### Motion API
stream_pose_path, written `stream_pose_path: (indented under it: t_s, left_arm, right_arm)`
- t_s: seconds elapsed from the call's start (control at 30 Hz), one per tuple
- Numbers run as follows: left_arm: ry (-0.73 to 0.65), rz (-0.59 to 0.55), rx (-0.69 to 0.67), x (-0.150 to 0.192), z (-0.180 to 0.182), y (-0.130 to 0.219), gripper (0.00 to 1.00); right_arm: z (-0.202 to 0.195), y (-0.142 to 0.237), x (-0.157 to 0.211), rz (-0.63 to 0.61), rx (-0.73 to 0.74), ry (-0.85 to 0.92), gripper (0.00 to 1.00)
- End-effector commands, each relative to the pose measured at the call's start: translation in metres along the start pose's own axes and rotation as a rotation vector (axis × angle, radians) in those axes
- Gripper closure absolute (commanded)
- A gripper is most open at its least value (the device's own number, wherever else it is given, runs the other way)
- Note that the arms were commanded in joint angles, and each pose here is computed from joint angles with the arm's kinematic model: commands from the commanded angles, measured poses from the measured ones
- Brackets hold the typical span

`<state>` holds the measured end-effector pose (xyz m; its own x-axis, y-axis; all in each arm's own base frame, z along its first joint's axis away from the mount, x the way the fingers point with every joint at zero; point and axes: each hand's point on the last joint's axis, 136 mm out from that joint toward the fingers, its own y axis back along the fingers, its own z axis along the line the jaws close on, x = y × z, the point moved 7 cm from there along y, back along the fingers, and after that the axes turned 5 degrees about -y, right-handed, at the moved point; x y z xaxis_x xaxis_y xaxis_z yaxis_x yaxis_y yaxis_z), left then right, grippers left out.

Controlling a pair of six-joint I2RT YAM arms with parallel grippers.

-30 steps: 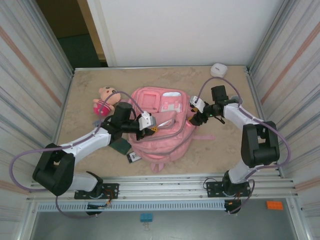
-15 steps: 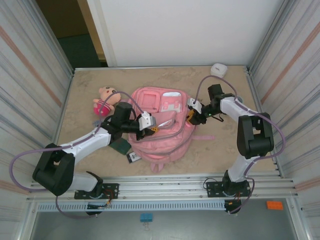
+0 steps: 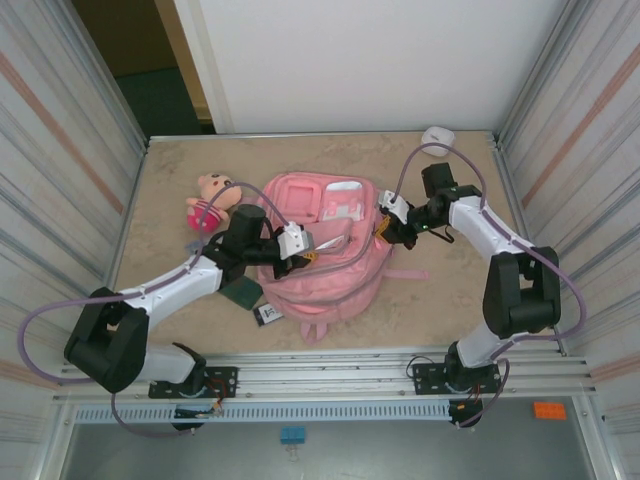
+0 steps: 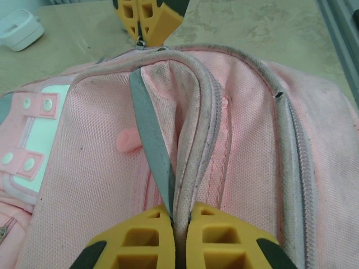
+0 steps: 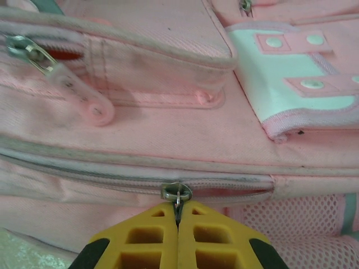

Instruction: Pack the student bag

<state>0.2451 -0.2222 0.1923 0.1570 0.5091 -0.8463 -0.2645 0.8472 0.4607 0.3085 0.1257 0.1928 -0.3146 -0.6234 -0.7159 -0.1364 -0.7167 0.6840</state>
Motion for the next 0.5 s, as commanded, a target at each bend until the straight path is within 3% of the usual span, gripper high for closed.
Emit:
stream_pose_path:
  t_s: [0.0, 0.47]
  left_arm:
    - [-0.035, 0.009, -0.173, -0.015, 0.021, 0.008, 1.0]
    - [0.101, 0.019, -0.421, -0.045, 0.031, 0.001, 1.0]
  right_arm:
    - [0.019, 0.01, -0.007, -0.004, -0.02, -0.09, 1.0]
    - [0.071, -0.009, -0.02, -0.015, -0.117, -0.326, 1.0]
